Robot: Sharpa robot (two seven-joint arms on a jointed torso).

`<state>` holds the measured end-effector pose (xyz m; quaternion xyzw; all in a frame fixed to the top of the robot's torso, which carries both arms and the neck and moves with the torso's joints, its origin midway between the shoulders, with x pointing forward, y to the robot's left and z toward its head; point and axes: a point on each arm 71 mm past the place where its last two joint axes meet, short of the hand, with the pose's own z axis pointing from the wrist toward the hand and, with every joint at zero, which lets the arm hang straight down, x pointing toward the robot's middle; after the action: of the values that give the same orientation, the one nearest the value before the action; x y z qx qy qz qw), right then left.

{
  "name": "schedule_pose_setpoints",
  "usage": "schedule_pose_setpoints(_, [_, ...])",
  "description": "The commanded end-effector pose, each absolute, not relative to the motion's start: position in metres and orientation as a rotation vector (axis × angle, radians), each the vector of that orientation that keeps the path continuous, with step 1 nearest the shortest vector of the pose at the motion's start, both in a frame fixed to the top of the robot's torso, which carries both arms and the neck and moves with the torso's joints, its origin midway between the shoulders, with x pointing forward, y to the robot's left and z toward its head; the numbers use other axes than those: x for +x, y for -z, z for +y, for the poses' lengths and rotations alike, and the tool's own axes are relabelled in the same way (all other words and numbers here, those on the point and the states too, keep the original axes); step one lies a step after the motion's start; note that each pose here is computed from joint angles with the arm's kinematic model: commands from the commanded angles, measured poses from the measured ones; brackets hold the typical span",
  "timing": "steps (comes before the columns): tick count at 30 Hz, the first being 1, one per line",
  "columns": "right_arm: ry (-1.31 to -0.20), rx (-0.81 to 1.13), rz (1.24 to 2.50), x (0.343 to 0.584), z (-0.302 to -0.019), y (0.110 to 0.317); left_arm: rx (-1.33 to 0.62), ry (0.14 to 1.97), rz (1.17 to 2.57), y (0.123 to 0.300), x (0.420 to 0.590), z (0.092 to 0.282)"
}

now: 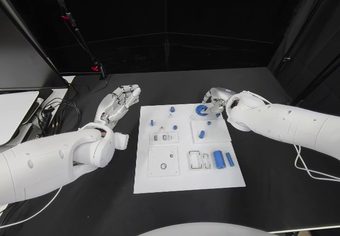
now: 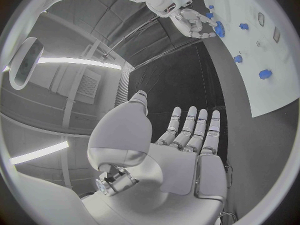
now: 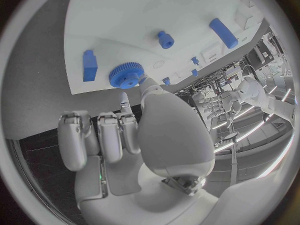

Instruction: Assemble the parts on the task board

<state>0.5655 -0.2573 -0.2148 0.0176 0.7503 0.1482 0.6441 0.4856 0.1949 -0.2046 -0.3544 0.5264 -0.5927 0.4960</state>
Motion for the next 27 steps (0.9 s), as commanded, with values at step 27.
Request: schedule_pose_setpoints(27, [-0.274, 0.047, 1.774, 0.5667, -0.2527, 0.2212, -0.676, 1.574, 1.061, 0.1861, 0.4791, 0.1937])
